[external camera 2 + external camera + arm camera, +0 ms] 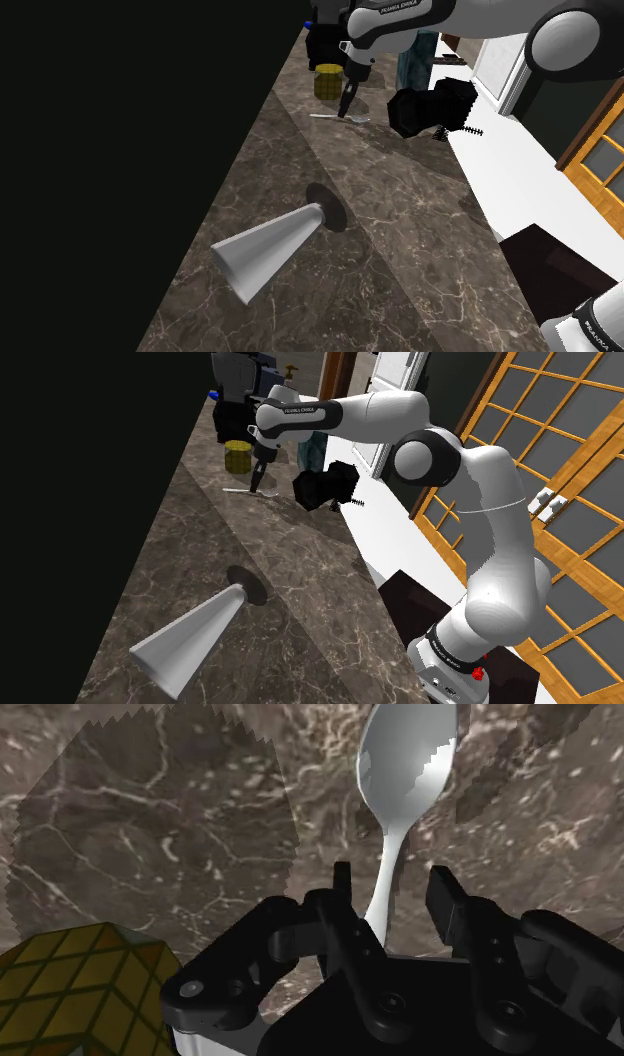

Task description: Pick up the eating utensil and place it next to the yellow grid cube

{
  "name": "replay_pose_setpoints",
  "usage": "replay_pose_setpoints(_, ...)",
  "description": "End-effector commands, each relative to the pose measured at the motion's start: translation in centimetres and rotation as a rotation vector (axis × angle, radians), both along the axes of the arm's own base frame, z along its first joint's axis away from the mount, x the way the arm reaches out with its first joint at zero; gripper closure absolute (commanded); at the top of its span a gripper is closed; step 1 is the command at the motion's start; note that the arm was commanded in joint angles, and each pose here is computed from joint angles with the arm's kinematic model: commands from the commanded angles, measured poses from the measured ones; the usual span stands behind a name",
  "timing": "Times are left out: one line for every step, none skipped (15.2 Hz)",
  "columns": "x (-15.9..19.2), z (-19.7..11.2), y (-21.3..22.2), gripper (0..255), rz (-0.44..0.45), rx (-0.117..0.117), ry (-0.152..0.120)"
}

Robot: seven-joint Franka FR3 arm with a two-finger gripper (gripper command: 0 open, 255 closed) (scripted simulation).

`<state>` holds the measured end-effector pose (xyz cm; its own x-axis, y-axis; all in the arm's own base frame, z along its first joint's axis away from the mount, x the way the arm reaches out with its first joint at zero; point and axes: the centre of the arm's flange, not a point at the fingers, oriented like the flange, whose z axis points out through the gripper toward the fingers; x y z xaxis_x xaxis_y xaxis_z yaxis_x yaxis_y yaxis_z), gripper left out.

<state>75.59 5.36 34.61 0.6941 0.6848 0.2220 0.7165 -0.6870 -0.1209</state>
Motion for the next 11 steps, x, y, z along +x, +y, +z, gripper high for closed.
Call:
replay_pose_setpoints(0.0, 0.0, 0.0, 0, 0.0, 0.0, 0.0)
replay_pose_setpoints(0.0, 0.0, 0.0, 0, 0.0, 0.0, 0.0)
replay_pose_setpoints(0.0, 0.0, 0.0, 0, 0.0, 0.0, 0.0)
replay_pose_setpoints(0.0, 0.0, 0.0, 0, 0.0, 0.0, 0.0)
replay_pose_setpoints(0.0, 0.0, 0.0, 0, 0.0, 0.0, 0.0)
replay_pose_setpoints(-0.1, 1.3, -0.3, 0, 0.0, 0.0, 0.0)
replay_pose_setpoints(-0.2, 2.6, -0.6, 0, 0.0, 0.0, 0.0)
replay_pose_setpoints(-0.3, 3.8, -1.0, 0, 0.0, 0.0, 0.0)
replay_pose_setpoints(-0.3, 4.8, -1.2, 0, 0.0, 0.0, 0.0)
replay_pose_setpoints(-0.3, 4.8, -1.2, 0, 0.0, 0.0, 0.0)
replay_pose_setpoints(-0.4, 4.8, -1.2, 0, 0.0, 0.0, 0.0)
